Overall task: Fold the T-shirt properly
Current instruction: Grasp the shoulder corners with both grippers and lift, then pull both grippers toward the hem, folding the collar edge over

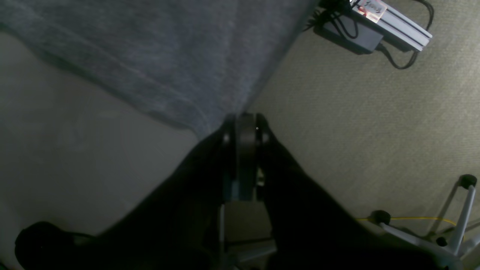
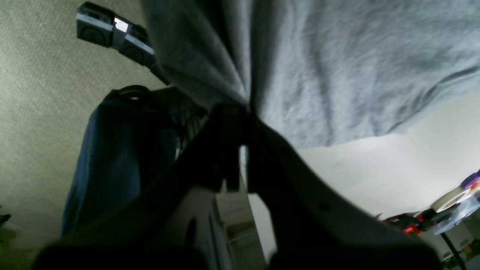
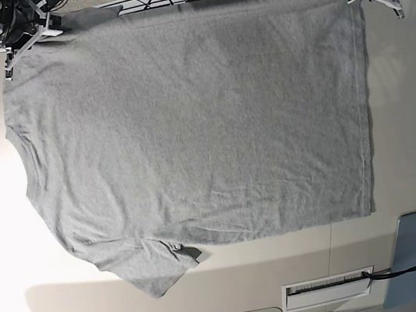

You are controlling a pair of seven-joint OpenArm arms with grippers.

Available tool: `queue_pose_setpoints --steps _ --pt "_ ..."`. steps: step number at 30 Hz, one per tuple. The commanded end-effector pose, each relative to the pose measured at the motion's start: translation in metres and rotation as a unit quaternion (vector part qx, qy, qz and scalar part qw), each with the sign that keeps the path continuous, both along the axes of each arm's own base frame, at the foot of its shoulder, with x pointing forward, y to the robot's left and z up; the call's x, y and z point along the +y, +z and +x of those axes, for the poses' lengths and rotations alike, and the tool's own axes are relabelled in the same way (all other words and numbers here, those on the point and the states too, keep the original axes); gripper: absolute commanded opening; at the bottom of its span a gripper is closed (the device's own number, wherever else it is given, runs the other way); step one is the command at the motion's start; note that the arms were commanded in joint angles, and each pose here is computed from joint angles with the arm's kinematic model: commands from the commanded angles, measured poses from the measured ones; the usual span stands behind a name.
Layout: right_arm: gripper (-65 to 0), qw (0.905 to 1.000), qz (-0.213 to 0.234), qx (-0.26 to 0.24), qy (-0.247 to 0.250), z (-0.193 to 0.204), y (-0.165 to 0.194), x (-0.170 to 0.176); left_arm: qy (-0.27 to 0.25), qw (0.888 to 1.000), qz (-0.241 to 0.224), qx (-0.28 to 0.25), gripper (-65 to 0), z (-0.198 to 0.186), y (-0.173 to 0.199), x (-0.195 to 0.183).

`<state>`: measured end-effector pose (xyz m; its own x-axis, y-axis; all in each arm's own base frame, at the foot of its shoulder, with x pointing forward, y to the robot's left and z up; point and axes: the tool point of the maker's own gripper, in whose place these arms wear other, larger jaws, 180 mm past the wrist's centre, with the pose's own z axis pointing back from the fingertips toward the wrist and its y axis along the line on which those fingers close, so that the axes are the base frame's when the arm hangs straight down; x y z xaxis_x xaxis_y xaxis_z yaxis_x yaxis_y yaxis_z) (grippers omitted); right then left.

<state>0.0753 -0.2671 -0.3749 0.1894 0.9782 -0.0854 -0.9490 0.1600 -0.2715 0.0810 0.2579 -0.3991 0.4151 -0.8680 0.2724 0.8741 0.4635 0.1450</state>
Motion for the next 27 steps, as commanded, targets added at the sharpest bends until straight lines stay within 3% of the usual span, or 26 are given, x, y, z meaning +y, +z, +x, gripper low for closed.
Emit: queue_pose_setpoints --steps 1,8,13,19,27 --pt "-65.0 0.9997 -0.017 -0.017 0.009 0.010 0.007 -0.005 -0.006 1.000 0.015 -0.008 -65.0 0.006 0.005 0.007" --pt "-65.0 0.9950 -0.024 -0.097 0.008 0.061 0.024 -0.007 0.021 0.997 0.026 -0.076 -65.0 0.047 0.016 0.013" --pt "-65.0 0.9891 0.004 -0.146 0.019 0.094 0.036 0.003 0.023 0.994 0.023 -0.106 -65.0 0.069 0.024 0.013" --pt "-65.0 0.9839 0.024 -0.176 0.015 0.121 0.041 0.001 0.043 0.986 0.024 -0.160 -65.0 0.102 0.038 0.017" --pt "-65.0 0.9731 0.039 -0.227 -0.004 0.160 0.049 -0.010 0.084 0.980 -0.012 -0.181 -65.0 0.128 0.033 0.030"
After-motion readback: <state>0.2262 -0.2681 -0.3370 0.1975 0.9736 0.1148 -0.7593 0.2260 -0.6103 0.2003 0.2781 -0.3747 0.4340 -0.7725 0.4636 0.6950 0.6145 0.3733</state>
